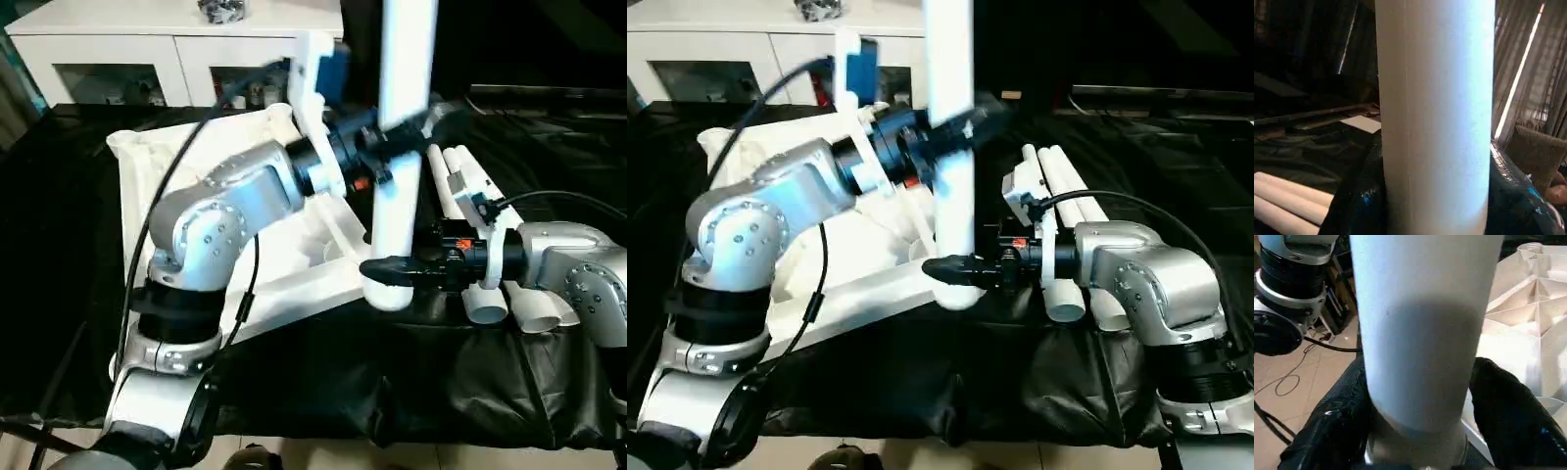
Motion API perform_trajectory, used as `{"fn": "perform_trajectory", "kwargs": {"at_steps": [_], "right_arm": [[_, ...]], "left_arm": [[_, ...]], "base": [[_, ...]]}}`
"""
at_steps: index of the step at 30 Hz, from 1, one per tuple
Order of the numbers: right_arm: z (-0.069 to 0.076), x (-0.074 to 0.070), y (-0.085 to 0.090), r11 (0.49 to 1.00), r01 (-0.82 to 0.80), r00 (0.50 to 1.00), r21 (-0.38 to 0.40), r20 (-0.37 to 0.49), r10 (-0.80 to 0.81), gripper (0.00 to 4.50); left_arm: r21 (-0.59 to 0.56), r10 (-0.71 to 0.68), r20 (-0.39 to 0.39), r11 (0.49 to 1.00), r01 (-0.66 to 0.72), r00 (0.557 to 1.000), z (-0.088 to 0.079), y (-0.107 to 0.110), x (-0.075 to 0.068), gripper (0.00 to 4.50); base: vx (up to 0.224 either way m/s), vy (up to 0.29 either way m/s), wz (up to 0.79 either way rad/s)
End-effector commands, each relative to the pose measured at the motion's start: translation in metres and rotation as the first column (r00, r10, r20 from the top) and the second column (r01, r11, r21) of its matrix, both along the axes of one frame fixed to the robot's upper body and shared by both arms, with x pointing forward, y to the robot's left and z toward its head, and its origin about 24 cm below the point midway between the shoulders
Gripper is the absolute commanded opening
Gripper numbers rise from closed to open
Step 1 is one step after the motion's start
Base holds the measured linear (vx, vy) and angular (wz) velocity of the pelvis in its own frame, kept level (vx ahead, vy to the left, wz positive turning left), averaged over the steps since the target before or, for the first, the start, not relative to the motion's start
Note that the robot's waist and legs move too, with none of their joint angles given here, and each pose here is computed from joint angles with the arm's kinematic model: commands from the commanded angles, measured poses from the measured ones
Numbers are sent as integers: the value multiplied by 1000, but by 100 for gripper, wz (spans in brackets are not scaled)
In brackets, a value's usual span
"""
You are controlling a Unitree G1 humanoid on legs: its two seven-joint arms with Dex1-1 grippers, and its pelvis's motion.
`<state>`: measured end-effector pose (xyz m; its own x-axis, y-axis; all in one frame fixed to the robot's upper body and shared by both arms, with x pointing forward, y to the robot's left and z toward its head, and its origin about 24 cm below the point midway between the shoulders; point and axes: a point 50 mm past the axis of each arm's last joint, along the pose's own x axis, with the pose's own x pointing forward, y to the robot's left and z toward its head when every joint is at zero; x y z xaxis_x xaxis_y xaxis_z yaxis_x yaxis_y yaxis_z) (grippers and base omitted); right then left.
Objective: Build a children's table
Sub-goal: Pick table leg
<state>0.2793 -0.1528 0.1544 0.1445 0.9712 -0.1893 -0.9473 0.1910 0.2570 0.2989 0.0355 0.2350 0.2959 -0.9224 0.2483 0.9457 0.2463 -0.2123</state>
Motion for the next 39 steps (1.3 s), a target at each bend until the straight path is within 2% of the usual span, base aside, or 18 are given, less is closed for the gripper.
{"fn": "perform_trajectory", "kwargs": {"at_steps": [1, 7, 18, 23, 24, 31, 33, 39], "right_arm": [[8, 0, -1, 1000, -21, 1000, 6, 16, 21, 307], [6, -2, -1, 999, -33, 999, -32, 19, 33, 307], [5, -3, 2, 998, -56, 998, 4, -12, 56, 307], [2, -5, 3, 998, -65, 998, -3, -24, 65, 307], [1, -5, 3, 998, -66, 997, -4, -25, 66, 278], [-2, -6, 5, 998, -70, 997, -4, -36, 69, 230], [-2, -5, 6, 998, -70, 997, -4, -36, 70, 204], [-2, -5, 6, 998, -69, 997, -3, -32, 69, 194]], "left_arm": [[31, -10, 18, 999, 10, 1000, -1, -1, -1, 184], [26, -27, 20, 999, 26, 999, 0, -3, -2, 184], [28, -74, 27, 997, 73, 997, 0, -7, -9, 184], [22, -79, 27, 997, 79, 996, 1, -8, -10, 184], [21, -80, 27, 997, 80, 996, 1, -8, -10, 184], [5, -97, 27, 995, 97, 995, 3, -12, -11, 184], [7, -101, 29, 995, 101, 994, 3, -12, -11, 184], [13, -111, 27, 994, 110, 994, 1, -12, -12, 184]], "base": [[0, 0, 0], [0, 0, 0], [0, 0, 0], [0, 0, 0], [0, 0, 0], [0, 0, 0], [0, 0, 0], [0, 0, 0]]}}
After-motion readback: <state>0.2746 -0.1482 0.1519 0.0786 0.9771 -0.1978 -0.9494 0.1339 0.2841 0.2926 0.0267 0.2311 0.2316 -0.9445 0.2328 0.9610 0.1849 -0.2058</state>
